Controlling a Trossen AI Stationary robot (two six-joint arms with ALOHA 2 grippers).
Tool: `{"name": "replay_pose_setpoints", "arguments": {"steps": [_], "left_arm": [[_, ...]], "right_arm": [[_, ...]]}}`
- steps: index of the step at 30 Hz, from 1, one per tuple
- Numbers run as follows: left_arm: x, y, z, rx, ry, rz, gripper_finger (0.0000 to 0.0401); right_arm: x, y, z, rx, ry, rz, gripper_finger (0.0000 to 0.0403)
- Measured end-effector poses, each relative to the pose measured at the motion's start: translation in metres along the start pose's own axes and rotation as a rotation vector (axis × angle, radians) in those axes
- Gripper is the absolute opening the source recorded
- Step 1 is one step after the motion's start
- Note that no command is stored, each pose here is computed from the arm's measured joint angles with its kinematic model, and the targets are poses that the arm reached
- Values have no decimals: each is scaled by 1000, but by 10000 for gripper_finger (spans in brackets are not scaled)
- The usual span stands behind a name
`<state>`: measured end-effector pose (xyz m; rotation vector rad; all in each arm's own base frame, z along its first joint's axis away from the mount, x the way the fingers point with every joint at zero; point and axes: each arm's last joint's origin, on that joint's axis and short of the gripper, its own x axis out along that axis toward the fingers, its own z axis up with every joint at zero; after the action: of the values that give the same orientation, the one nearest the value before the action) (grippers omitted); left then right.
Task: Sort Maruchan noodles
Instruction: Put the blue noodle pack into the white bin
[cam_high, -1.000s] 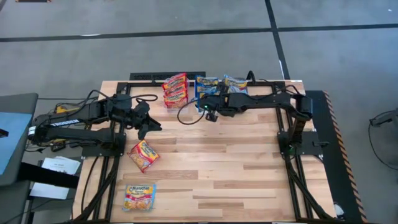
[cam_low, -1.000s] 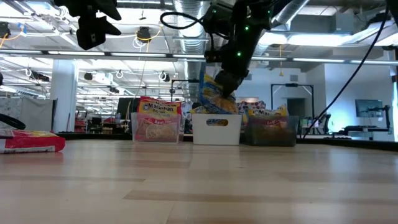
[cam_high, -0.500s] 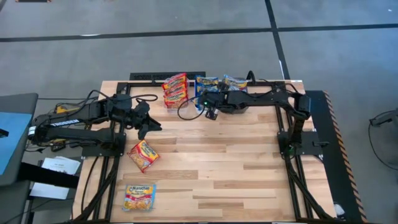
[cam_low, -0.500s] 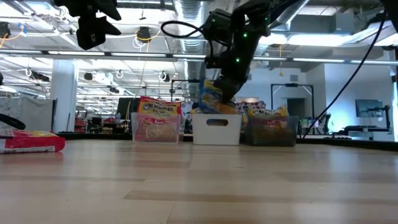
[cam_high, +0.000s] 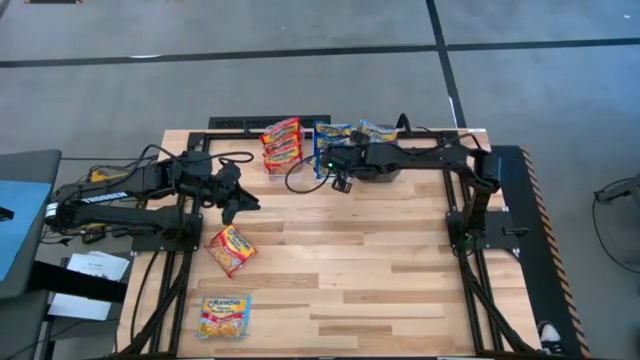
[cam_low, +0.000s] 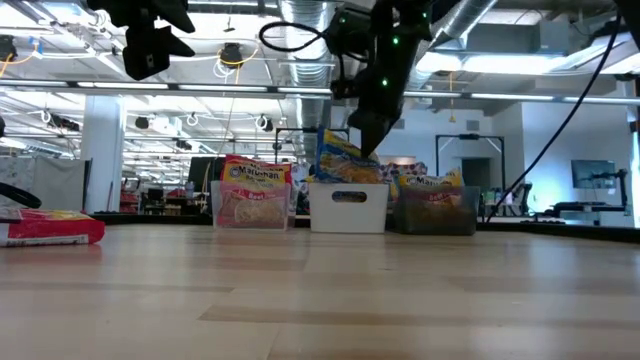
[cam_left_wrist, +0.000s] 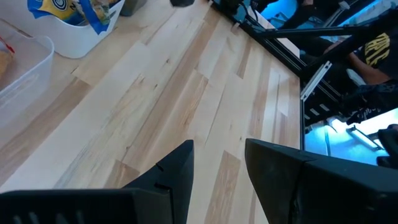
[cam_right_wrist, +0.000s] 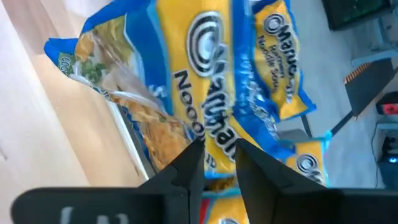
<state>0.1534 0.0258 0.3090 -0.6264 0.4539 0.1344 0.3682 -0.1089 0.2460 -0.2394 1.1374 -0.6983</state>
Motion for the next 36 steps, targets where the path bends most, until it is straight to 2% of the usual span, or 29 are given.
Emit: {"name": "replay_pose_setpoints", "arguments": {"steps": [5,9,15,22,25,28,32,36], "left_arm": [[0,0,0,0,0,0,130],[0,0,0,0,0,0,130],[0,0,0,0,0,0,130],[0,0,0,1,-1,-1,130],[0,0,0,1,-1,0,130],[0,0,0,1,-1,-1,130],[0,0,0,1,-1,-1,130],[0,0,0,0,-1,-1,130]], "right_arm": [[-17,-2,4,7,32,10,120],[-31,0,14,48,-7,43,120],[-39,11,26,51,-120,263,120],[-15,15,32,35,-134,373,120],[-1,16,31,25,-111,373,120],[14,18,29,29,-75,423,120],[25,11,28,49,-56,405,120],[29,3,33,101,-100,370,120]]}}
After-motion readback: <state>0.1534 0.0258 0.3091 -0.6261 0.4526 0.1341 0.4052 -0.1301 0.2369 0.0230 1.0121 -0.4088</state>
